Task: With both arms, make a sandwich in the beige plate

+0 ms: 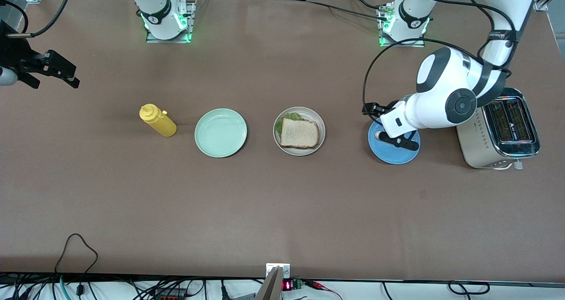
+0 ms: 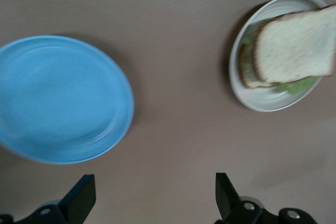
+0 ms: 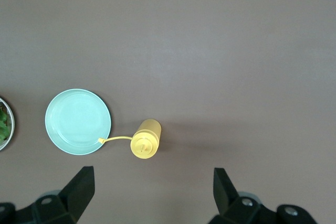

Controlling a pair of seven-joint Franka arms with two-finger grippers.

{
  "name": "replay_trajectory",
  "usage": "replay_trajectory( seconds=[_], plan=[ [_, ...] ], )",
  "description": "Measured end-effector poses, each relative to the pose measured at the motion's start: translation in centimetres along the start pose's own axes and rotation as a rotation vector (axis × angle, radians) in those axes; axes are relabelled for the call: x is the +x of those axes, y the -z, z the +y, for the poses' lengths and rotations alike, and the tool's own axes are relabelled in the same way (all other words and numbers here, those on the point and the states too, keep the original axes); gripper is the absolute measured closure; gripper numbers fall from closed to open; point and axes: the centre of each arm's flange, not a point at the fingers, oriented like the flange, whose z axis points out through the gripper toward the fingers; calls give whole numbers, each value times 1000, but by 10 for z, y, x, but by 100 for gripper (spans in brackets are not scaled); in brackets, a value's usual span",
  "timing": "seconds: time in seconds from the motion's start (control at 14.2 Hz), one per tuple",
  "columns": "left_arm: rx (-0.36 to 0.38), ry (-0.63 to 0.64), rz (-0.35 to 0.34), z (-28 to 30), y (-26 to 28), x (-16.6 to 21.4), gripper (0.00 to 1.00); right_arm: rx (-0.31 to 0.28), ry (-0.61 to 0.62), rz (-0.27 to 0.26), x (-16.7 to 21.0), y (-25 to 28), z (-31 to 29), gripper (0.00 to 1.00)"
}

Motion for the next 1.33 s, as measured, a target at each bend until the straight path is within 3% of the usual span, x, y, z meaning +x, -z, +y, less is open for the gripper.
replay_trajectory(
  seconds=[0.21,0.42,0.77,0.91,1.33],
  plan=[
    [121,-8,-39,-12,25,-5,0,0,1,-4,2,-3,-1,0],
    [139,21,-27,-24,79,-11,0,2,7,1,11,-3,-4,0],
    [212,147,147,-60,187,-57,0,4,13,4,20,-5,-7,0],
    [240,123,213,-60,223,-87,0,4,13,5,20,-4,-7,0],
    [221,99,293,-75,266,-151,0,5,13,8,20,-2,-7,0]
  ],
)
